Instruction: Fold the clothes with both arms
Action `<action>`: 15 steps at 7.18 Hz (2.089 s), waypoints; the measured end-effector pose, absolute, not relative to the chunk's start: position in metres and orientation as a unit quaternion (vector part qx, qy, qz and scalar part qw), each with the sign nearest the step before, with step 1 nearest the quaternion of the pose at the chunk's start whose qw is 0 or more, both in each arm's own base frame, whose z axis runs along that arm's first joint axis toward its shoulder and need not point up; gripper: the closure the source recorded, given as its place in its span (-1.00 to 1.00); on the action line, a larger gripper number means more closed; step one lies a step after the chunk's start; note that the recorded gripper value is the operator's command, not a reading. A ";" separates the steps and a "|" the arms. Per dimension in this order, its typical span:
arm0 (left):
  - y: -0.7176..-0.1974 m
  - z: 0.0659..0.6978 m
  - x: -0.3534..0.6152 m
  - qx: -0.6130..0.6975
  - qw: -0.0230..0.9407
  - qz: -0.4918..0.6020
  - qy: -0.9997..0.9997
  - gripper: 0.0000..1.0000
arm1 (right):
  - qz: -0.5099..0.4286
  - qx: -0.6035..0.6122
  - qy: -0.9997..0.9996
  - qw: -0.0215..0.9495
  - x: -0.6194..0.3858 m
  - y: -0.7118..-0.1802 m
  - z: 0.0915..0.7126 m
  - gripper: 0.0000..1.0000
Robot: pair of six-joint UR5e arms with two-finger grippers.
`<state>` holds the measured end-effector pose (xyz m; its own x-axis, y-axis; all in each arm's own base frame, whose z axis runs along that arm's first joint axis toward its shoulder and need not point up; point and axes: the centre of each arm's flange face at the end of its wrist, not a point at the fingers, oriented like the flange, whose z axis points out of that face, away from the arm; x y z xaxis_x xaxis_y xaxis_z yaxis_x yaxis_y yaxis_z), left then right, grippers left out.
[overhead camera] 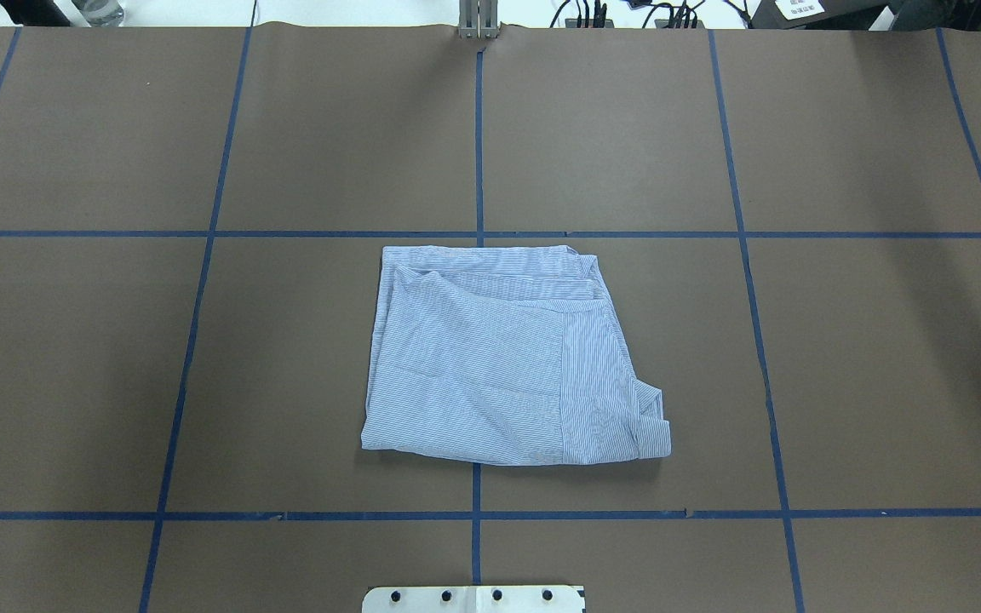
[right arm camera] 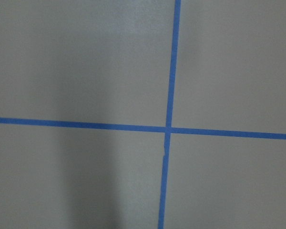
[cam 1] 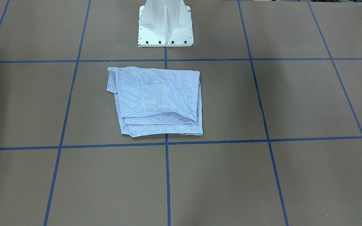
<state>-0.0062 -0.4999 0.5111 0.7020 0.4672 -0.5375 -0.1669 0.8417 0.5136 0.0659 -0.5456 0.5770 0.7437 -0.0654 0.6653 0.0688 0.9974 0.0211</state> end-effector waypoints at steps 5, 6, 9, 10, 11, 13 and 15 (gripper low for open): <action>-0.479 0.516 -0.009 0.203 0.882 0.176 0.387 -0.99 | -0.038 -0.006 -0.381 0.924 0.075 -0.520 0.586 -1.00; -0.477 0.513 -0.010 0.206 0.881 0.177 0.388 -0.99 | -0.043 0.001 -0.380 0.924 0.075 -0.518 0.580 -1.00; -0.454 0.499 -0.016 0.225 0.877 0.182 0.385 -0.99 | -0.046 0.014 -0.382 0.923 0.074 -0.509 0.565 -1.00; -0.450 0.493 -0.017 0.229 0.875 0.182 0.385 -0.99 | -0.044 0.015 -0.386 0.921 0.073 -0.508 0.564 -1.00; -0.449 0.493 -0.017 0.228 0.876 0.180 0.385 -0.99 | -0.044 0.016 -0.388 0.921 0.073 -0.508 0.562 -1.00; -0.447 0.490 -0.020 0.228 0.877 0.177 0.383 -0.99 | -0.053 0.032 -0.391 0.918 0.072 -0.506 0.545 -1.00; -0.449 0.483 -0.028 0.240 0.878 0.172 0.378 -0.99 | -0.060 0.045 -0.395 0.915 0.071 -0.502 0.532 -1.00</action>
